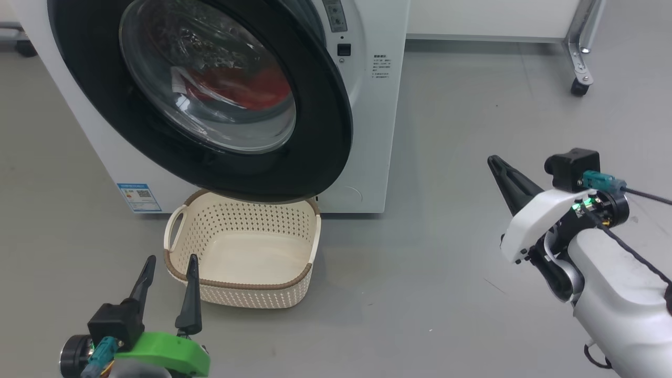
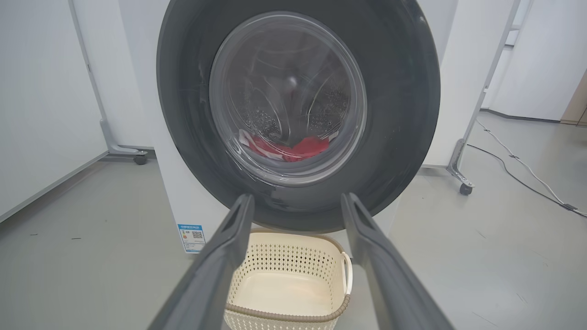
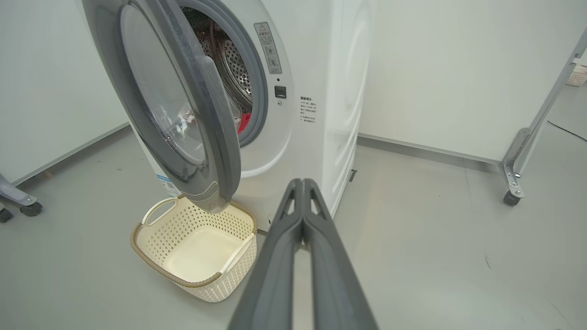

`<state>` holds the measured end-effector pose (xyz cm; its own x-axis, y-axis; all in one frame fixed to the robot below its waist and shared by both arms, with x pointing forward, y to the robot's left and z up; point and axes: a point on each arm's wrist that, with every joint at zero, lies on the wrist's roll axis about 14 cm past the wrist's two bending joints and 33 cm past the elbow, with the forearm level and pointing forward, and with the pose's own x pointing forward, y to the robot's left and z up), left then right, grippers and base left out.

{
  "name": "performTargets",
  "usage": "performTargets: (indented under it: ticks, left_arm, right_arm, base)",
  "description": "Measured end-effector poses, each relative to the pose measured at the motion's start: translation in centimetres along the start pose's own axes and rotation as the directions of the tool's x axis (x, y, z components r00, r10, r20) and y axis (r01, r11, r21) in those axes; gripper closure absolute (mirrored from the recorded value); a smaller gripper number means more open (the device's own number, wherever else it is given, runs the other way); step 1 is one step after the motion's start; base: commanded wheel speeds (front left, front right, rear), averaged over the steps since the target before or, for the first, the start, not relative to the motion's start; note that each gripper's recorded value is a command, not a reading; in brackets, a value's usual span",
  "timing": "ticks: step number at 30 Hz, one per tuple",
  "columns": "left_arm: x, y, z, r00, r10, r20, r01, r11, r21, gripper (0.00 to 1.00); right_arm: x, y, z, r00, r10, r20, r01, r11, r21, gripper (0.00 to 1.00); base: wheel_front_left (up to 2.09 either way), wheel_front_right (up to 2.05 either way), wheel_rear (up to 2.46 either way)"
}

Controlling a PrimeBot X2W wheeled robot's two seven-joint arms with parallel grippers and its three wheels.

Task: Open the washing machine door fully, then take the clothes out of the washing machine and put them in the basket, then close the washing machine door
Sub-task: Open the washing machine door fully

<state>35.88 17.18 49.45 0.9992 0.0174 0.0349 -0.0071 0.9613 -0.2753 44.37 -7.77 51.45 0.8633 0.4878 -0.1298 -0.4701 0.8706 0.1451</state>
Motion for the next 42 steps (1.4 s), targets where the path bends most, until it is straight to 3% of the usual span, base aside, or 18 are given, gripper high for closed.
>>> performTargets:
  ticks: [7, 8, 9, 10, 22, 42]
  left_arm:
    - [-0.2, -0.7, 0.2, 1.0, -0.02, 0.008, 0.02, 1.0, 0.0, 0.0]
    - [-0.3, -0.9, 0.3, 1.0, -0.025, 0.011, 0.025, 1.0, 0.0, 0.0]
    - [-0.4, -0.9, 0.3, 1.0, -0.025, 0.011, 0.025, 1.0, 0.0, 0.0]
    - [-0.4, -0.9, 0.3, 1.0, -0.025, 0.01, 0.025, 1.0, 0.0, 0.0]
    - [-0.9, -0.8, 0.0, 1.0, -0.024, 0.002, 0.024, 1.0, -0.001, 0.0]
    - [-1.0, -1.3, 0.0, 0.999, -0.038, 0.002, 0.038, 0.999, -0.001, 0.0]
  right_arm:
    - [-2.6, -1.2, -0.5, 0.991, -0.108, 0.075, 0.106, 0.994, 0.033, 1.0]
    - [-3.3, -1.8, -0.4, 0.983, -0.15, 0.105, 0.145, 0.988, 0.051, 0.87]
    - [-3.6, -2.2, -0.3, 0.978, -0.175, 0.116, 0.169, 0.984, 0.059, 0.54]
    - [-3.9, -2.5, -0.2, 0.973, -0.195, 0.126, 0.188, 0.98, 0.068, 0.0]
    - [-6.3, -2.1, -3.3, 0.963, -0.257, 0.08, 0.243, 0.958, 0.15, 0.0]
    - [-7.8, -1.4, -1.3, 0.947, -0.268, 0.178, 0.245, 0.959, 0.14, 0.0]
  base:
    - [0.0, 0.0, 0.0]
    - [0.0, 0.0, 0.0]
    - [0.0, 0.0, 0.0]
    - [0.0, 0.0, 0.0]
    - [0.0, 0.0, 0.0]
    - [0.0, 0.0, 0.0]
